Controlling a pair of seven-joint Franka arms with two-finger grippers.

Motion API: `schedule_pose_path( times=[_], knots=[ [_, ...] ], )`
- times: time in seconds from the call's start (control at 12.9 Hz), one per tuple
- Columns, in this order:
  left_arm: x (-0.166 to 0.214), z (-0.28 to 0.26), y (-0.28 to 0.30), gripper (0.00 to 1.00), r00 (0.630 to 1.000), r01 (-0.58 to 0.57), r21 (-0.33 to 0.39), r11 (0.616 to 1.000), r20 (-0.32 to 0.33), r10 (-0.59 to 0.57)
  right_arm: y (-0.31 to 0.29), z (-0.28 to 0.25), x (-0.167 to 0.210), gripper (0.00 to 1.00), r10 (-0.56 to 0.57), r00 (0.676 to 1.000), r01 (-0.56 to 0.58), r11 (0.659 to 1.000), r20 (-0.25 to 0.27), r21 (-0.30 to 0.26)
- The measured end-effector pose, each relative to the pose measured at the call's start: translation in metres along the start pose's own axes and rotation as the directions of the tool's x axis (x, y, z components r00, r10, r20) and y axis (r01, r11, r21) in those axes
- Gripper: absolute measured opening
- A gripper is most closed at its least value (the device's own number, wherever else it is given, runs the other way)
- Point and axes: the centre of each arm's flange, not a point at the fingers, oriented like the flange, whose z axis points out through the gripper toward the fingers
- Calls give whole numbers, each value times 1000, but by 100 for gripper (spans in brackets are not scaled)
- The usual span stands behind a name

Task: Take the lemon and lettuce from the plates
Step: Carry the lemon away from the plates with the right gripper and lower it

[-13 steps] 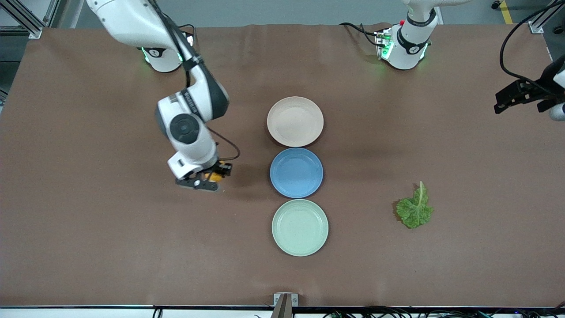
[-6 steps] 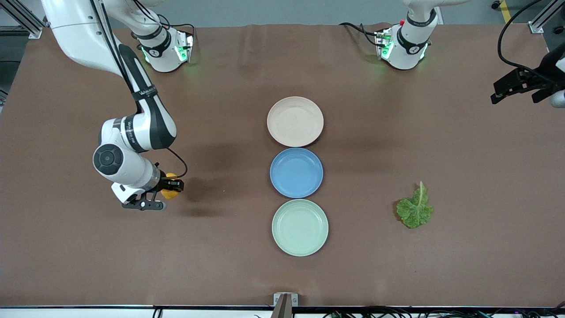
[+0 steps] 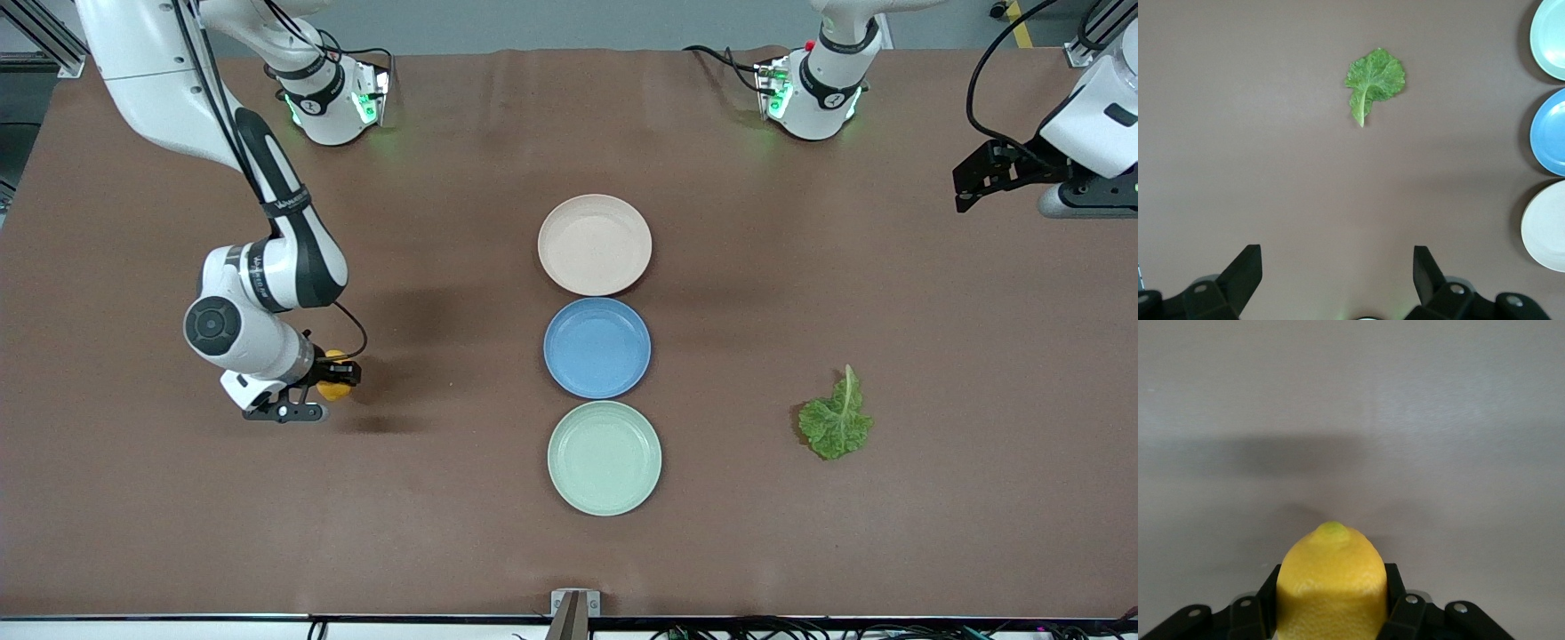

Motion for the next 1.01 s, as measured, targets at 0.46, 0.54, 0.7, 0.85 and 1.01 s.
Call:
schedule_pose_path(
  times=[0.46, 0.54, 0.7, 0.85, 1.01],
  knots=[
    [0, 1, -5, 100, 1000, 30, -43, 999, 5, -30, 56, 36, 4, 62, -43, 999, 43, 999, 7, 4],
    [0, 2, -4, 100, 999, 43, -46, 998, 6, -43, 54, 38, 3, 62, -47, 999, 47, 999, 11, 6],
    [0, 2, -2, 100, 998, 63, -62, 996, 9, -62, 47, 39, 2, 62, -57, 998, 57, 998, 15, 12],
    [0, 1, -2, 100, 998, 66, -65, 996, 9, -66, 45, 39, 1, 62, -61, 998, 60, 998, 19, 14],
    [0, 1, -2, 100, 997, 71, -65, 995, 9, -70, 43, 39, -2, 62, -64, 998, 64, 998, 23, 15]
  ],
)
